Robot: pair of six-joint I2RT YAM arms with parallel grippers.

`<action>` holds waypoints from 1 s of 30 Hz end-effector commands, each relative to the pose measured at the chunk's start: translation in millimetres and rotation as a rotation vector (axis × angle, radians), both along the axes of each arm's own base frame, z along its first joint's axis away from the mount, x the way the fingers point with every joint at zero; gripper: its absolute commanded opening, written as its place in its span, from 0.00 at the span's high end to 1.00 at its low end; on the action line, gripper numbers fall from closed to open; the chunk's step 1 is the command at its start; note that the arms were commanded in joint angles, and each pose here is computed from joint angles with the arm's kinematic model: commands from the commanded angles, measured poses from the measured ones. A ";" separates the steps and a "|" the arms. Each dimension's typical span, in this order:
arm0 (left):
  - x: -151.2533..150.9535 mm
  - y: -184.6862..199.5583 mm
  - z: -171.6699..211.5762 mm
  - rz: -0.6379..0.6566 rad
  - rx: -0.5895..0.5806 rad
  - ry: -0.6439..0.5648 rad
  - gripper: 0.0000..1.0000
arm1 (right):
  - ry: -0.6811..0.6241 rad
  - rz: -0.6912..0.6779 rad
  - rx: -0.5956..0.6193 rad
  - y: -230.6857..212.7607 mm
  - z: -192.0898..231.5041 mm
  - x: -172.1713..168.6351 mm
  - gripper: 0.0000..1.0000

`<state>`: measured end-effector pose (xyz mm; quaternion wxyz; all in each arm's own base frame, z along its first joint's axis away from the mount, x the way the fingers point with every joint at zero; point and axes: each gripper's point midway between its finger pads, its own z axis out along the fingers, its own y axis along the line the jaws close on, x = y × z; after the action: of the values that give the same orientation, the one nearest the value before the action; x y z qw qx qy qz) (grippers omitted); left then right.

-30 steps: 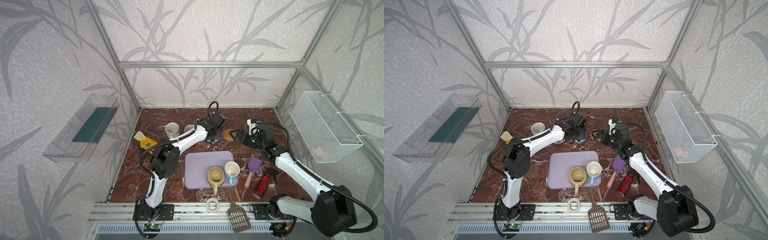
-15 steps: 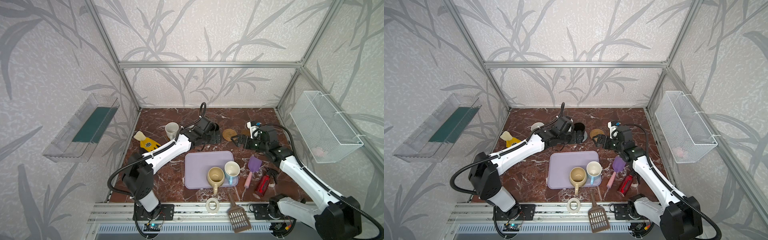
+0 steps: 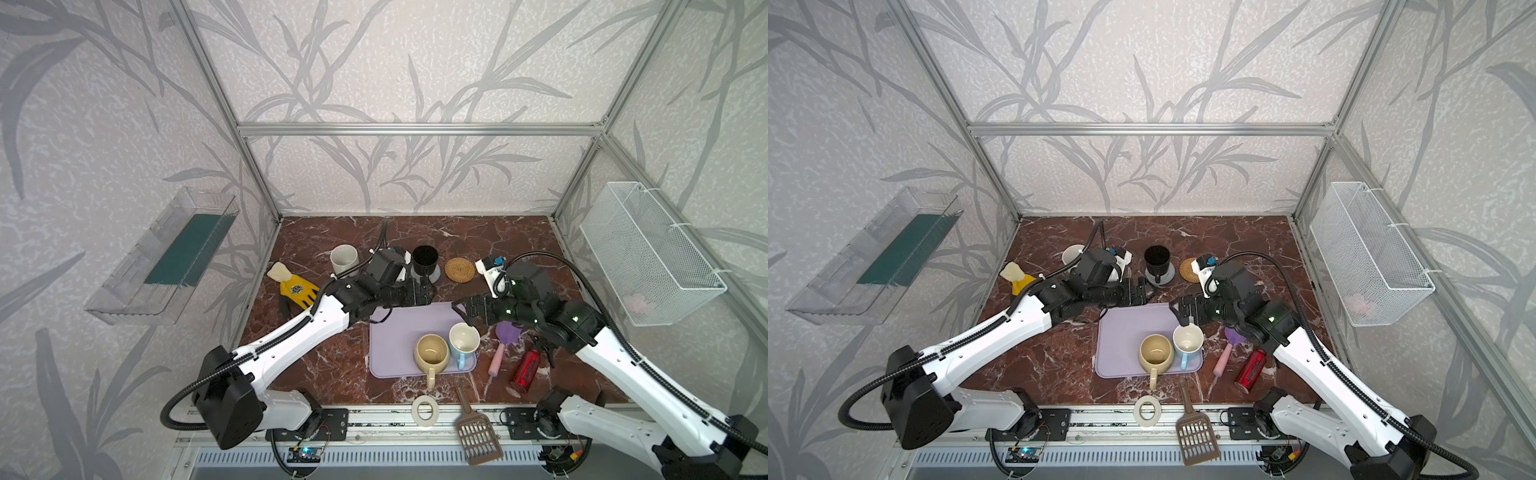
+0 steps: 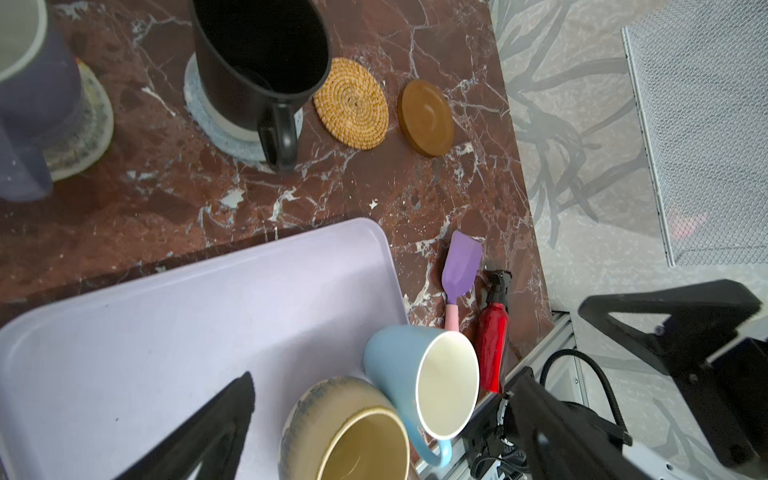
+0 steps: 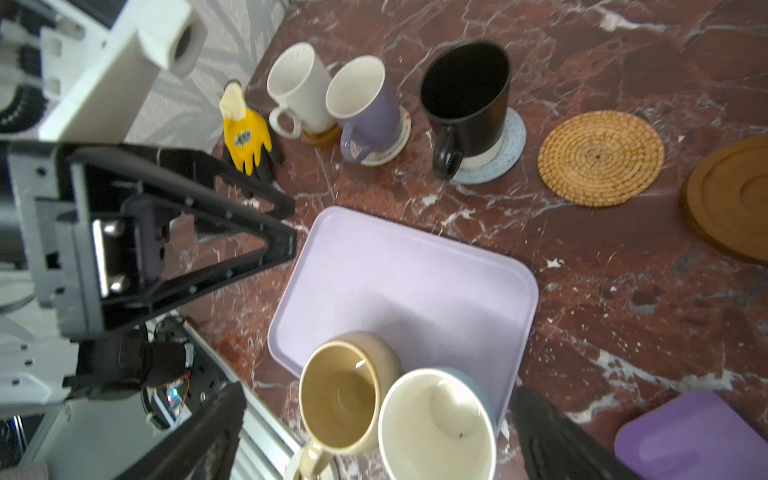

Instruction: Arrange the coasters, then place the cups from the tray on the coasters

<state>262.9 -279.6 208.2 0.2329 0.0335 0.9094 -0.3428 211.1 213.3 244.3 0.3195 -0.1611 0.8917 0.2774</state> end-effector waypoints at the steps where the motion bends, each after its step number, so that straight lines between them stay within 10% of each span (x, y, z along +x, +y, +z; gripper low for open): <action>1: -15.4 2.9 10.7 -0.024 -0.054 0.020 0.01 | -0.006 -0.020 -0.113 -14.4 -4.1 -16.9 0.03; 30: -52.3 31.6 -38.0 0.114 -0.219 0.128 0.02 | 0.094 0.139 -0.260 63.1 -102.3 -108.9 0.35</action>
<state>206.4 -247.6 170.2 0.1890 -0.0409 0.8914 -0.4099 100.2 267.8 147.9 0.2263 -0.2646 0.9192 0.1839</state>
